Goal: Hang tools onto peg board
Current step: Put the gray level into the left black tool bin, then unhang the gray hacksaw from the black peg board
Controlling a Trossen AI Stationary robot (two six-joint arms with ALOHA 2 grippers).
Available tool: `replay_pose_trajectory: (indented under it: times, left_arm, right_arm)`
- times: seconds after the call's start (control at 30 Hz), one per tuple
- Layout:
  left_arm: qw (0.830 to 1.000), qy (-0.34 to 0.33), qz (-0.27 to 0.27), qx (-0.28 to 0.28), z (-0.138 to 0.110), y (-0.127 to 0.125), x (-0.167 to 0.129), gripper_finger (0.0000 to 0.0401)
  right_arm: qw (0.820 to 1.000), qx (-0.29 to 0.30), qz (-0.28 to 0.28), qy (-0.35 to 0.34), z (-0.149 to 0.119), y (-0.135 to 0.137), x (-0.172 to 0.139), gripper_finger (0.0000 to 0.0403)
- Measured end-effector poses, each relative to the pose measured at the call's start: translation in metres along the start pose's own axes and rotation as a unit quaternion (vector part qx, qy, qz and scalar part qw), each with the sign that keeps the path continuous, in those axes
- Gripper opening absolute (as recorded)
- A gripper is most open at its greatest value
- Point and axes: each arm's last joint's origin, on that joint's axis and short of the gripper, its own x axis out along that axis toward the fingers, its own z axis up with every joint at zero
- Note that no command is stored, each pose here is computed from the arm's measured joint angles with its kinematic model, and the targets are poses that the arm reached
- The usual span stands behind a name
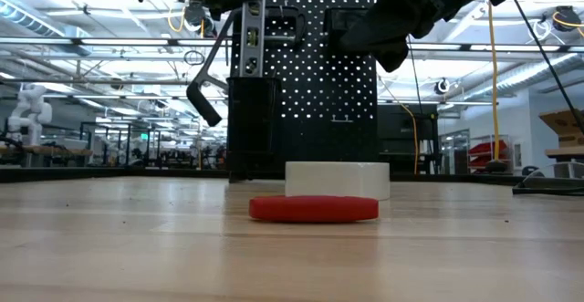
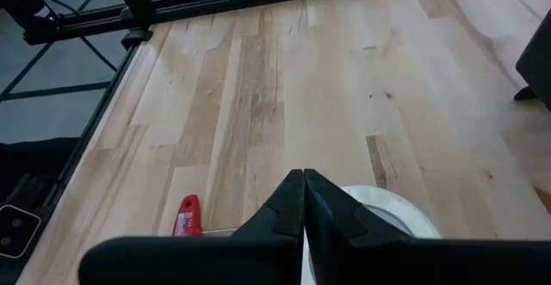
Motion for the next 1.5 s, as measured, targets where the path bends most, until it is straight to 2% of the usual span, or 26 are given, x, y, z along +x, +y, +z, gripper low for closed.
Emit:
replay_pose_trajectory:
  times: [0.83,1.03,1.13,1.5]
  left_arm:
    - [0.998,0.055,-0.002,-0.022,-0.023,0.005,0.018,0.0049]
    - [0.998,0.051,-0.001,-0.029,-0.022,0.005,0.018,0.0136]
    - [0.998,0.05,-0.001,-0.033,-0.022,0.005,0.018,0.0163]
    - [0.999,0.032,0.002,-0.024,-0.013,0.003,0.011,0.0175]
  right_arm:
    - [1.0,0.006,0.0,-0.001,0.0,0.0,0.0,0.0]
    - [1.0,0.006,0.0,-0.001,0.0,0.0,0.0,0.0]
    - [1.0,0.006,0.0,-0.001,0.0,0.0,0.0,0.0]
    - [1.0,0.004,0.0,-0.001,0.0,0.0,0.0,0.0]
